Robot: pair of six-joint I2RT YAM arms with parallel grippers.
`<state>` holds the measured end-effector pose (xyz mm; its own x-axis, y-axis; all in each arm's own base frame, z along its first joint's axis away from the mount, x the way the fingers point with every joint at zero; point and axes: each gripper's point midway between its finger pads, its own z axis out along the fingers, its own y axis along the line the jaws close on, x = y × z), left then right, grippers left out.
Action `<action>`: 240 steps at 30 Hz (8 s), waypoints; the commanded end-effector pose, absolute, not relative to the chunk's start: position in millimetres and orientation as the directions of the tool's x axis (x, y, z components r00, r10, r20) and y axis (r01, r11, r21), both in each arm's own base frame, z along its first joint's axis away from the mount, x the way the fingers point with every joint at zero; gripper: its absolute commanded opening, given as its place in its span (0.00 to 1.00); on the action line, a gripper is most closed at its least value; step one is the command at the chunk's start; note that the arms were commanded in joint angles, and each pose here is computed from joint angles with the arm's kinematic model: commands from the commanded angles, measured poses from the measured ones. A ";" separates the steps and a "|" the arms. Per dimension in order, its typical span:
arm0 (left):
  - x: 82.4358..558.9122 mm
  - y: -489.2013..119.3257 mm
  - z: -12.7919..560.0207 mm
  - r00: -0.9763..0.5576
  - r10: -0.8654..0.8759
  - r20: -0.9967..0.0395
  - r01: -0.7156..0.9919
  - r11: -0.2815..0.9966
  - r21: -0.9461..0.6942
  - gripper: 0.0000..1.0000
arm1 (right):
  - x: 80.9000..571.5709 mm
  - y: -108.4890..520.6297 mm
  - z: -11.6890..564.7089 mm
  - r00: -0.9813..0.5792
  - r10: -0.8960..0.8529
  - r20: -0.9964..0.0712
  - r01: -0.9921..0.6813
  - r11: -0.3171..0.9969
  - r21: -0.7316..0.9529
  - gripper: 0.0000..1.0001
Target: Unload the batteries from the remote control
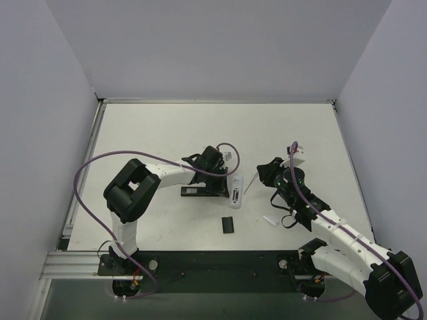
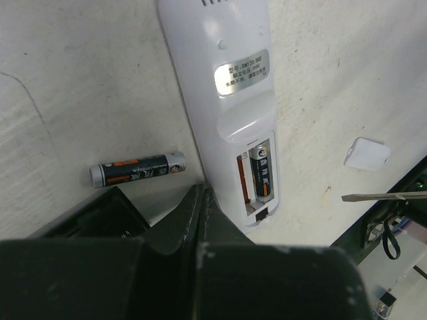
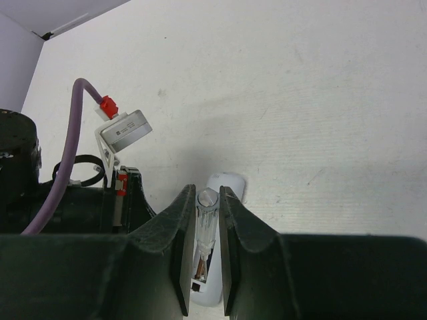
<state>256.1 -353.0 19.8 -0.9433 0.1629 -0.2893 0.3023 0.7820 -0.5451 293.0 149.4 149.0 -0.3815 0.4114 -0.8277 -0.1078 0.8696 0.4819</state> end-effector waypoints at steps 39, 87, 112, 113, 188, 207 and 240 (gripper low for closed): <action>283.3 -379.7 71.8 -0.920 0.052 -0.387 0.311 0.697 -0.646 0.16 | 300.7 171.8 153.0 -0.232 0.317 -0.920 -0.335 0.862 0.381 0.00; 272.8 -374.7 30.4 -0.943 0.077 -0.323 0.275 0.726 -0.630 0.16 | 250.8 149.5 76.9 -0.249 0.239 -0.939 -0.202 0.935 0.291 0.00; 267.4 -379.0 25.3 -0.948 0.076 -0.309 0.266 0.722 -0.639 0.16 | 273.2 123.6 53.2 -0.307 0.615 -0.726 0.057 0.774 0.631 0.00; 265.9 -380.1 25.2 -0.948 0.079 -0.310 0.269 0.721 -0.638 0.17 | 272.9 122.4 50.2 -0.310 0.618 -0.722 0.070 0.772 0.631 0.00; 295.0 -210.5 214.5 -0.651 -0.075 -0.756 0.424 0.790 -0.444 0.97 | 342.0 56.5 30.2 -0.807 0.403 -0.432 0.366 0.915 0.171 0.25; 283.4 -220.4 253.8 -0.535 -0.126 -0.836 0.548 0.701 -0.457 0.96 | 308.6 92.2 164.0 -0.664 0.268 -0.698 0.043 0.946 0.322 0.80; 263.9 -214.4 303.4 -0.318 -0.266 -0.910 0.649 0.639 -0.414 0.93 | 232.4 85.2 251.1 -0.378 0.384 -0.842 -0.079 0.893 0.443 1.00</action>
